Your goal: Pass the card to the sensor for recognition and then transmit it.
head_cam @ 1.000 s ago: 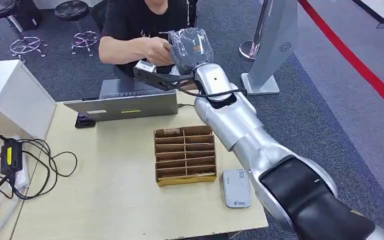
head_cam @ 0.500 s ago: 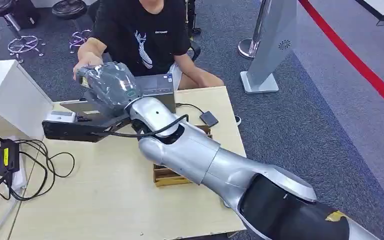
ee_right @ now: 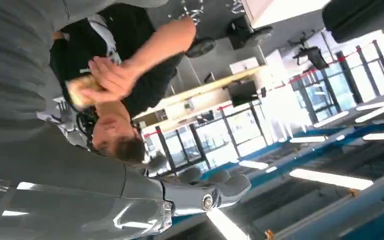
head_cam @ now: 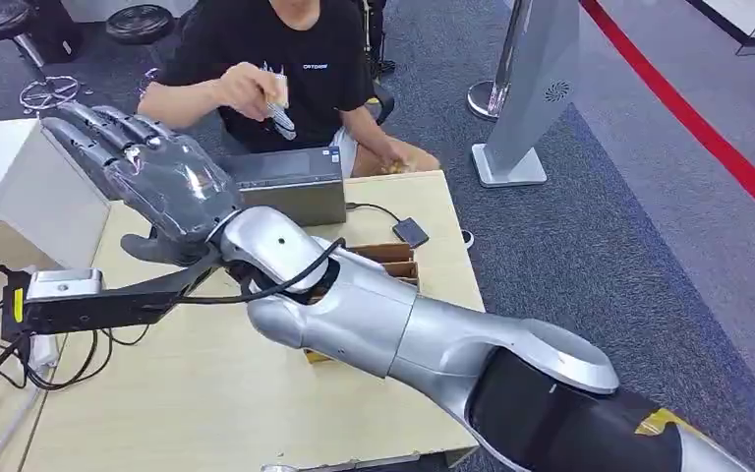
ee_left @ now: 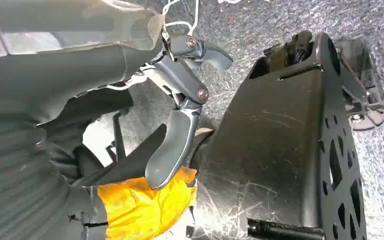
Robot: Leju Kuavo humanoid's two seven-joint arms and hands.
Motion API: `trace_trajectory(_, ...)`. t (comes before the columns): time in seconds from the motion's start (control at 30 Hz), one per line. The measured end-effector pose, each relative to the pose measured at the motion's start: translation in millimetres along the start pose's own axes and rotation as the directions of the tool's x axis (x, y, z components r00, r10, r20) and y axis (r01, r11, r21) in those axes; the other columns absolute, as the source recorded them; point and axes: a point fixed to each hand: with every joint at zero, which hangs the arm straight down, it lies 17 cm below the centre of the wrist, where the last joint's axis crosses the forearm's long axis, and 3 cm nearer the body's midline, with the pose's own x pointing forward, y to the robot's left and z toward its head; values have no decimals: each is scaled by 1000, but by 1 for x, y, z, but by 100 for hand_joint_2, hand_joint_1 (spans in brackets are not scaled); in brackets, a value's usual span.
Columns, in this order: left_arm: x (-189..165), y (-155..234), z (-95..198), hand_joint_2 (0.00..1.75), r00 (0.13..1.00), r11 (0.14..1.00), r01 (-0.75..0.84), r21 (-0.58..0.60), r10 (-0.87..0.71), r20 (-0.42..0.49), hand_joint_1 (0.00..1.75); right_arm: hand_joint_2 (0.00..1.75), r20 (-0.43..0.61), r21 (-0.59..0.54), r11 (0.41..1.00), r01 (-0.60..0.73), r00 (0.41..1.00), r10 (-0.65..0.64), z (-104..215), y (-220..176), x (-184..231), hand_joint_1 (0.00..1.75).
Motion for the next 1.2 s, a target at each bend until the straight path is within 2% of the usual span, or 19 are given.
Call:
trace_trajectory(0.27, 1, 6, -1, 175, 1000, 1000, -1, 29, 0, 8, 0, 175, 53, -62, 998, 25, 998, -21, -4, -18, 5, 0)
trace_trajectory(0.43, -3, 8, -1, 175, 1000, 999, -5, 41, 5, 1, 0, 175, 102, -107, 981, 161, 983, -151, -1, -36, 3, 0)
trace_trajectory(0.6, -9, 10, -2, 175, 999, 998, 35, 56, -34, -9, 0, 175, 68, -228, 928, 295, 956, -287, 13, -77, -37, 0)
trace_trajectory(0.77, -13, 11, -3, 175, 999, 997, 46, 58, -45, -18, 0, 175, 40, -300, 901, 314, 948, -317, 22, -97, -58, 0)
trace_trajectory(0.83, -15, 13, -3, 175, 995, 992, 100, 71, -98, -30, 0, 175, 37, -316, 894, 318, 946, -323, 25, -101, -62, 0)
trace_trajectory(0.93, -14, 19, 0, 175, 968, 967, 245, 75, -239, -75, 0, 175, 41, -323, 856, 403, 910, -413, 28, -105, -71, 0)
trace_trajectory(1.0, 4, 28, 6, 175, 969, 965, 247, 84, -245, -40, 0, 175, 36, -356, 809, 468, 872, -488, 34, -113, -88, 0)
trace_trajectory(1.07, 22, 46, 15, 175, 959, 950, 282, 133, -283, -16, 0, 175, 29, -398, 754, 523, 828, -559, 43, -120, -111, 0)
trace_trajectory(1.13, 34, 63, 21, 175, 930, 912, 364, 190, -365, -29, 0, 175, 14, -459, 688, 562, 779, -627, 61, -125, -144, 0)
trace_trajectory(1.2, 39, 68, 22, 175, 895, 869, 444, 217, -443, -53, 0, 175, -10, -504, 658, 560, 757, -653, 79, -125, -170, 0)
